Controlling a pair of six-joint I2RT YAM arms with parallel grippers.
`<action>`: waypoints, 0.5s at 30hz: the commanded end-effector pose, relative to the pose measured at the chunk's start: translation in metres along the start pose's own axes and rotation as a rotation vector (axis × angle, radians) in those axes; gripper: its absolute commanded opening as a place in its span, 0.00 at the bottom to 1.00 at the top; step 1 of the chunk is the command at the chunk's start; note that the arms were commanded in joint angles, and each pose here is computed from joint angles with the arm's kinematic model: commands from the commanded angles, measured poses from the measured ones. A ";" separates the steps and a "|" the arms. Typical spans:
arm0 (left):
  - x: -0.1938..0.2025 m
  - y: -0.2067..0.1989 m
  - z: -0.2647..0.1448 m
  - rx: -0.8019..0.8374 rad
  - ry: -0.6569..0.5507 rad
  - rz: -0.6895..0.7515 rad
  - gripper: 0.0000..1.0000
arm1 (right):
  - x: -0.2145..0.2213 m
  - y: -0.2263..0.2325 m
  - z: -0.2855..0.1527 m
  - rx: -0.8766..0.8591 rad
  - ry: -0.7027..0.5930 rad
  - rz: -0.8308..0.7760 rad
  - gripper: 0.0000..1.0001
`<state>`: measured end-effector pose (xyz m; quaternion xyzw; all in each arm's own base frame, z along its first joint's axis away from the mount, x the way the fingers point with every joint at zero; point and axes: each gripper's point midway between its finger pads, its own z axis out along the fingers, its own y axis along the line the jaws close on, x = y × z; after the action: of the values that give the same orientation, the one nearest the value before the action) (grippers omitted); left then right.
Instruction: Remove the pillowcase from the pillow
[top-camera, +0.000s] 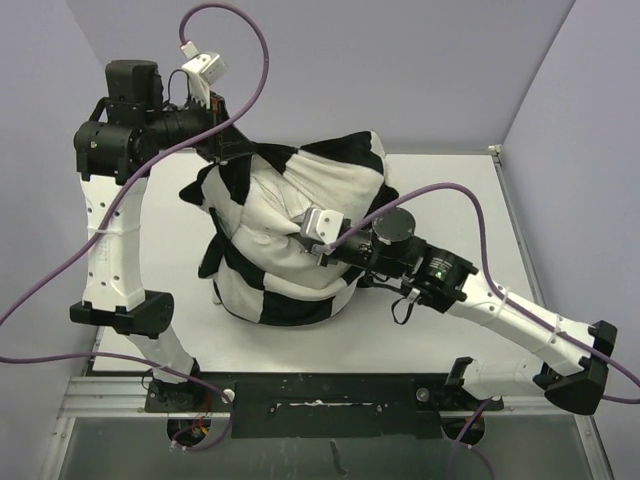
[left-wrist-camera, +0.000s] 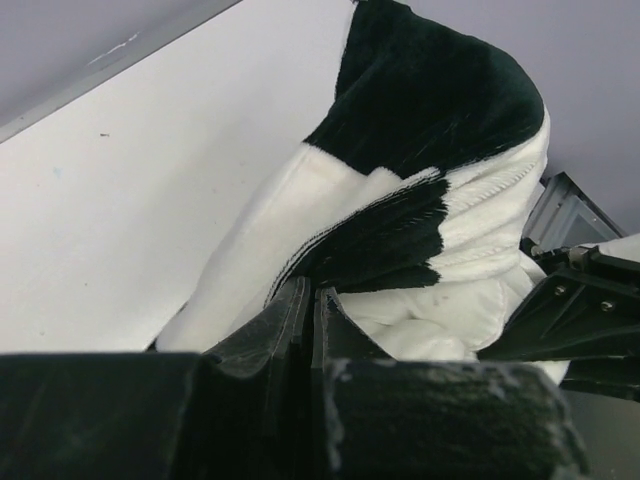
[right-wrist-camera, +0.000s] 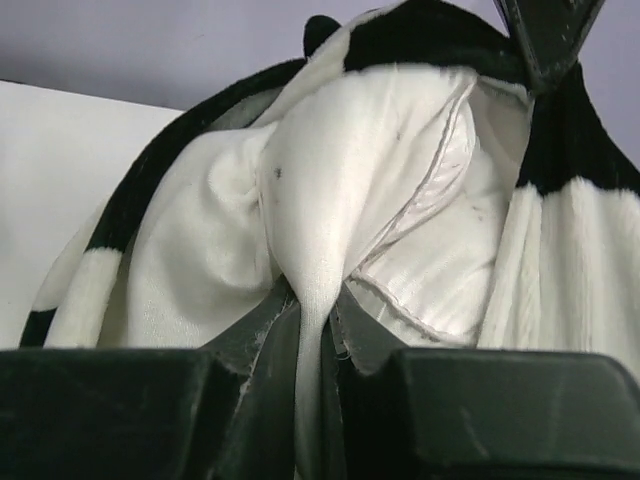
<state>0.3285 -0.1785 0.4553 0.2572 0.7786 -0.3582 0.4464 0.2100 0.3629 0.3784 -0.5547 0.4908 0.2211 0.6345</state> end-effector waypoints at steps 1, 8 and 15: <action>-0.067 0.086 -0.028 -0.345 -0.228 0.239 0.00 | 0.028 0.033 -0.038 -0.070 0.081 0.153 0.00; -0.067 0.097 -0.028 -0.365 -0.223 0.241 0.00 | 0.015 0.031 -0.063 -0.033 0.014 0.192 0.00; -0.035 0.111 0.003 -0.343 -0.150 0.173 0.00 | -0.033 0.033 -0.069 -0.080 -0.182 0.246 0.00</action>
<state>0.3597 -0.1621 0.4417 0.2522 0.7794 -0.3314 0.4681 0.1744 0.3202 0.3894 -0.5019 0.4937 0.2863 0.6500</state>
